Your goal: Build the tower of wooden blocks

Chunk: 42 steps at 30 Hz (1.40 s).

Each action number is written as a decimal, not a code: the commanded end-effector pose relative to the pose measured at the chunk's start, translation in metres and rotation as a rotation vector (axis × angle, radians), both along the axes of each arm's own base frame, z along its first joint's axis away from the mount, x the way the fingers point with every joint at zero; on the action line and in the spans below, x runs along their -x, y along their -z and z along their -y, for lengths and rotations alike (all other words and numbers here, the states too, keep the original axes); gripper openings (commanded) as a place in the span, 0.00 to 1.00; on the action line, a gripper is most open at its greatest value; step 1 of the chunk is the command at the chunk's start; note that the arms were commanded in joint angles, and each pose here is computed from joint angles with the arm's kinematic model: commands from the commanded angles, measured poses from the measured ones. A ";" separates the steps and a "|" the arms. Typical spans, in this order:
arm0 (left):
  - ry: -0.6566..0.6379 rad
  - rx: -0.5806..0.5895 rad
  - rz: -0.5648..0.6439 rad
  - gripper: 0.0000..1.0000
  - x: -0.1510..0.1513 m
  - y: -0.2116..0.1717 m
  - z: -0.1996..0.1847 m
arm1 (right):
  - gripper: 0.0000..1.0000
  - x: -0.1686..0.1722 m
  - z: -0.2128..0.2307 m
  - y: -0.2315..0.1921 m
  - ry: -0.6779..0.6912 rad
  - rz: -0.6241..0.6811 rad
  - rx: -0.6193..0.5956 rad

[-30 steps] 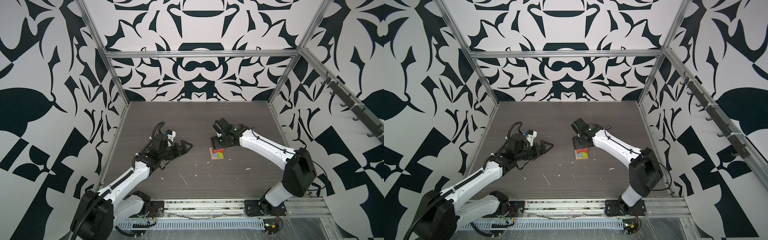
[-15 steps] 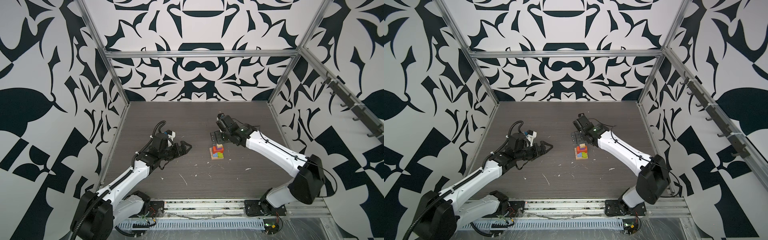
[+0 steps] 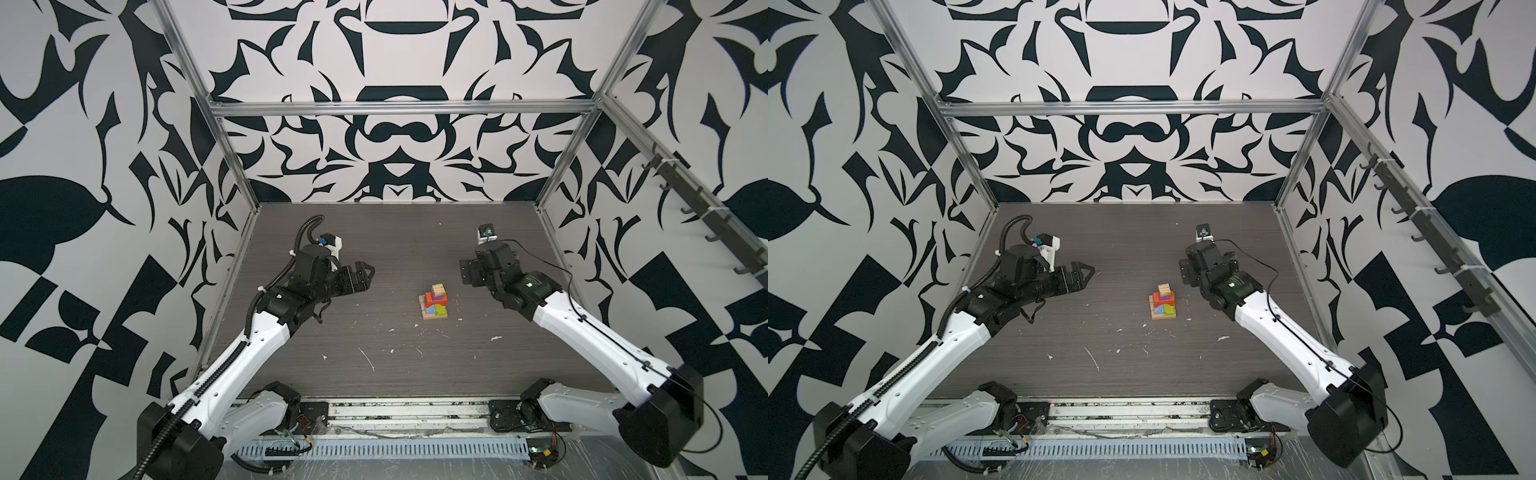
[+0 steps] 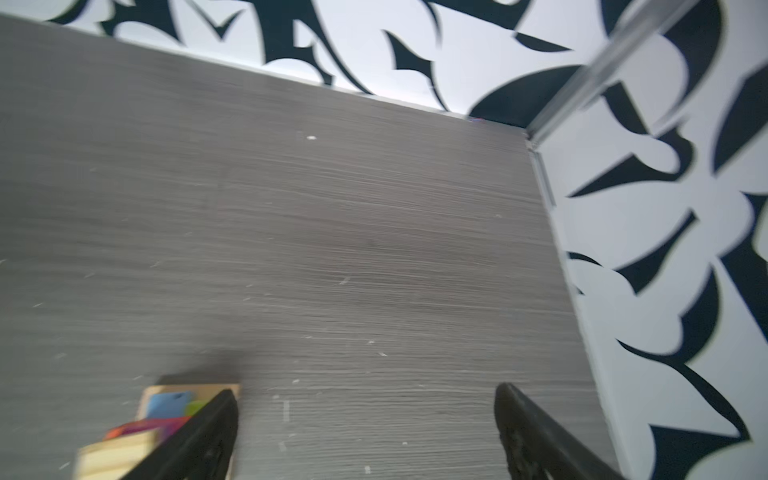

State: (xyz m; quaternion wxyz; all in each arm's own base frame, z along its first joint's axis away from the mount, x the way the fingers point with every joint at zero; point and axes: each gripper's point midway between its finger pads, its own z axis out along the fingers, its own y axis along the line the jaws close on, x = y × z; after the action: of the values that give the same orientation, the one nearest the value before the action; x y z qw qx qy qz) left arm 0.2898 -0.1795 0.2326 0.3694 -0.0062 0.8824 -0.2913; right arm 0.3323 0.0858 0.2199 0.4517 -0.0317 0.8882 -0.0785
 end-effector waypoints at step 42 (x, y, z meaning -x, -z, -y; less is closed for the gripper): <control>-0.596 -0.552 0.411 1.00 -0.085 0.112 -0.214 | 0.94 -0.029 0.087 0.101 0.214 0.304 0.168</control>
State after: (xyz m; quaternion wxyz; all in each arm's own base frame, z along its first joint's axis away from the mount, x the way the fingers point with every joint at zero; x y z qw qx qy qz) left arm 0.3656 0.0301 0.1006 0.5432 -0.1049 0.8301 0.0700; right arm 0.3514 0.0030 0.0977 0.5309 0.0227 0.8254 -0.1905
